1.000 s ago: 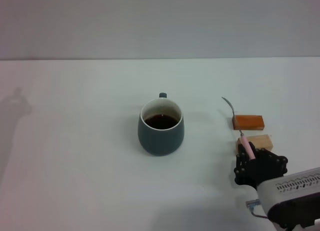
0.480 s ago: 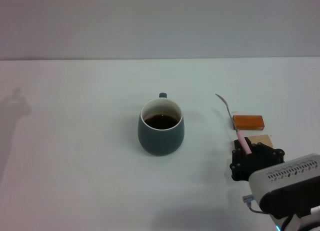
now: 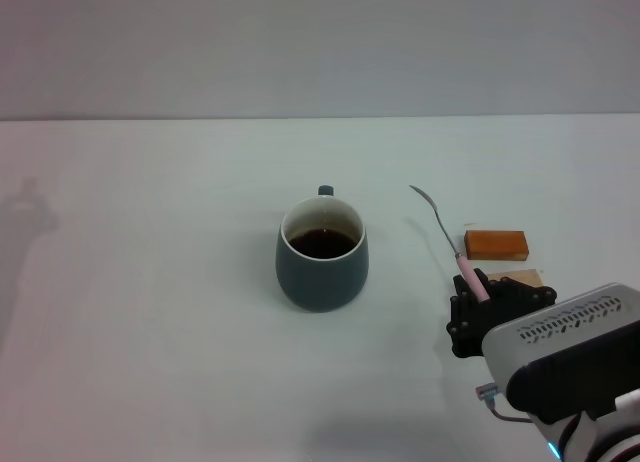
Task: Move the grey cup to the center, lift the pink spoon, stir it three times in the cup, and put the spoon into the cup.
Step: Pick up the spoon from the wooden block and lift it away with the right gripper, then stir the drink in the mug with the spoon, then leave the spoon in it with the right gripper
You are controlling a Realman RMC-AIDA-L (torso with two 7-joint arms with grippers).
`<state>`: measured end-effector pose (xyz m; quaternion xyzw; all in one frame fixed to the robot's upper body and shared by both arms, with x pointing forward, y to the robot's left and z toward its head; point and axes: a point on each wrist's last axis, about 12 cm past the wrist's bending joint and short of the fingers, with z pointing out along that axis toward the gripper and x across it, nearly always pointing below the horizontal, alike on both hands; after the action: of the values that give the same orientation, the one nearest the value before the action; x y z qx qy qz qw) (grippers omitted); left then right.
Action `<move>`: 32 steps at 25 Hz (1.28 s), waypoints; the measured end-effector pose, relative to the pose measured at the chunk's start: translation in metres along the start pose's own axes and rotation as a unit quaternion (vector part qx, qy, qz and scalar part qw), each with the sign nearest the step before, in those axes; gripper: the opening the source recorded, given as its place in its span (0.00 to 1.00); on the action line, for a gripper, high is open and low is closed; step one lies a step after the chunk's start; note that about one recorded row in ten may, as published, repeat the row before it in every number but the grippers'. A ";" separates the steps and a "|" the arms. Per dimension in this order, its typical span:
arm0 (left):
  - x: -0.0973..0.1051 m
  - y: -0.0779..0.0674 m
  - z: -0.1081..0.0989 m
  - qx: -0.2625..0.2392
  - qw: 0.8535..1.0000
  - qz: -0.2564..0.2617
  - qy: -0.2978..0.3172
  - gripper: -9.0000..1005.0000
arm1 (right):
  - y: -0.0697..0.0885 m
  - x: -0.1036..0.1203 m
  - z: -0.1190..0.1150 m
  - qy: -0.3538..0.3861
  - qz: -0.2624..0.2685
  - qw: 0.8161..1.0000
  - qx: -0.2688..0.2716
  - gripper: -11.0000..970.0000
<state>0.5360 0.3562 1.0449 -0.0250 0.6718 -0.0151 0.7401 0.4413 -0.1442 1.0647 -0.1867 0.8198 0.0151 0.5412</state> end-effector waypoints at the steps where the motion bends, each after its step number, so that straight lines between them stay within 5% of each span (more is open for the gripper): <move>1: 0.000 0.002 -0.001 -0.001 1.000 -0.003 0.001 0.02 | 0.000 -0.001 -0.001 0.002 -0.001 1.000 -0.001 0.14; 24: 0.000 0.005 -0.005 -0.004 1.000 -0.010 -0.002 0.02 | 0.005 -0.064 -0.023 0.032 -0.096 0.995 -0.018 0.13; 32: -0.001 0.006 -0.008 -0.005 1.000 -0.016 -0.007 0.02 | -0.006 -0.091 -0.011 0.079 -0.120 0.985 -0.091 0.13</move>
<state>0.5280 0.3624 1.0444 -0.0397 0.6659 -0.0235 0.7446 0.4649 -0.1263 1.1520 -0.3327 0.8269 0.0101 0.4532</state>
